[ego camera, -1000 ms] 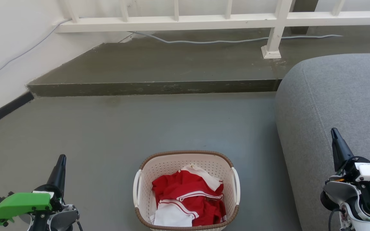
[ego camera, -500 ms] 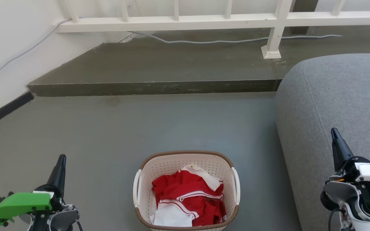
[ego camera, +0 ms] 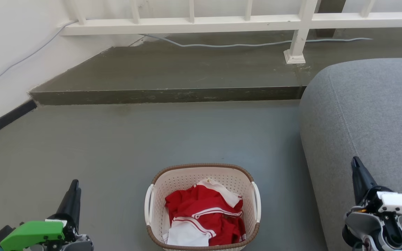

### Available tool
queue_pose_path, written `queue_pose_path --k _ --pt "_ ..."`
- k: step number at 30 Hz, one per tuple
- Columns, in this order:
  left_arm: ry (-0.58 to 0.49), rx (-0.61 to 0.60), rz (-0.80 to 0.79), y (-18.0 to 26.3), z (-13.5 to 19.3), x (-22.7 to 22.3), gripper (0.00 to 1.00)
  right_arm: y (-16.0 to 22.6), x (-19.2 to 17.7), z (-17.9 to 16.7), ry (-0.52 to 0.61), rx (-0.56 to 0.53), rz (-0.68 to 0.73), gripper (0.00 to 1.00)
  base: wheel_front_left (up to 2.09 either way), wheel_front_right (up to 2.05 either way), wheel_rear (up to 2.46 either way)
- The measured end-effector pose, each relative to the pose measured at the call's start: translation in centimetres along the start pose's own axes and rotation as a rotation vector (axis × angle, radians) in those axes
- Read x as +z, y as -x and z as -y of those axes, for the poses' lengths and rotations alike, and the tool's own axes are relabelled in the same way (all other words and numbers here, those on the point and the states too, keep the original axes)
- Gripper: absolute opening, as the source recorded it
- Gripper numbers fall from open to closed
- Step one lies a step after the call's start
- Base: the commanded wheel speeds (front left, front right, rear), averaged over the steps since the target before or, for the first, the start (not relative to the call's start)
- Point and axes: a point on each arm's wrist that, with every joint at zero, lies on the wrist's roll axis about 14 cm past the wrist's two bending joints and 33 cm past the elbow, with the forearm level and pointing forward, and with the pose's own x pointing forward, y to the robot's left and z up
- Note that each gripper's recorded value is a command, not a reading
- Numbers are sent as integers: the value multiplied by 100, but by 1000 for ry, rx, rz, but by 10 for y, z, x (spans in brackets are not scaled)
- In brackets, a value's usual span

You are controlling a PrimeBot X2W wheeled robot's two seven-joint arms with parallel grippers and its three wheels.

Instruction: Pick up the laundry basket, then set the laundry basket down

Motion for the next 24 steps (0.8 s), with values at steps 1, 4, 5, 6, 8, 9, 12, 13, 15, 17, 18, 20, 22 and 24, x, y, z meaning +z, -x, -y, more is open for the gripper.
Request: queue_pose_path --k 1,4,5,6,8,9,12,13,15,17,18,20,22,24 --pt "6 16 -1 2 -6 -2 100 3 -1 7 -5 -20 0 100 0 0 0" --pt "8 27 -2 4 -10 -3 100 6 -3 12 -9 -34 -1 100 0 0 0" --pt "8 26 -2 4 -9 -3 100 6 -3 12 -8 -32 1 100 0 0 0" --pt "8 26 1 4 -9 -3 100 5 -3 11 -8 -31 3 100 0 0 0" --pt "6 23 3 3 -8 -3 100 5 -3 10 -6 -26 2 100 0 0 0" --pt "4 21 4 3 -8 -3 100 5 -3 9 -5 -23 5 100 0 0 0" --pt "-3 16 8 3 -6 -3 100 4 -5 6 4 -15 7 100 0 0 0" --pt "-9 14 12 3 -5 -2 100 4 -6 5 9 -13 4 100 0 0 0" --pt "-24 12 10 2 -4 -3 100 3 -8 4 24 -8 0 100 0 0 0" --pt "-52 10 9 2 -3 -3 100 3 -11 2 40 -2 -8 100 0 0 0" --pt "-62 8 14 2 -2 -3 100 2 -11 0 45 1 -6 100 0 0 0" --pt "-80 4 13 1 -1 -4 100 2 -13 -2 66 8 -9 100 0 0 0" --pt "-93 -3 9 0 1 -6 100 1 -15 -6 88 18 -13 100 0 0 0" --pt "-116 -9 5 0 3 -8 100 0 -16 -9 109 30 -16 100 0 0 0"
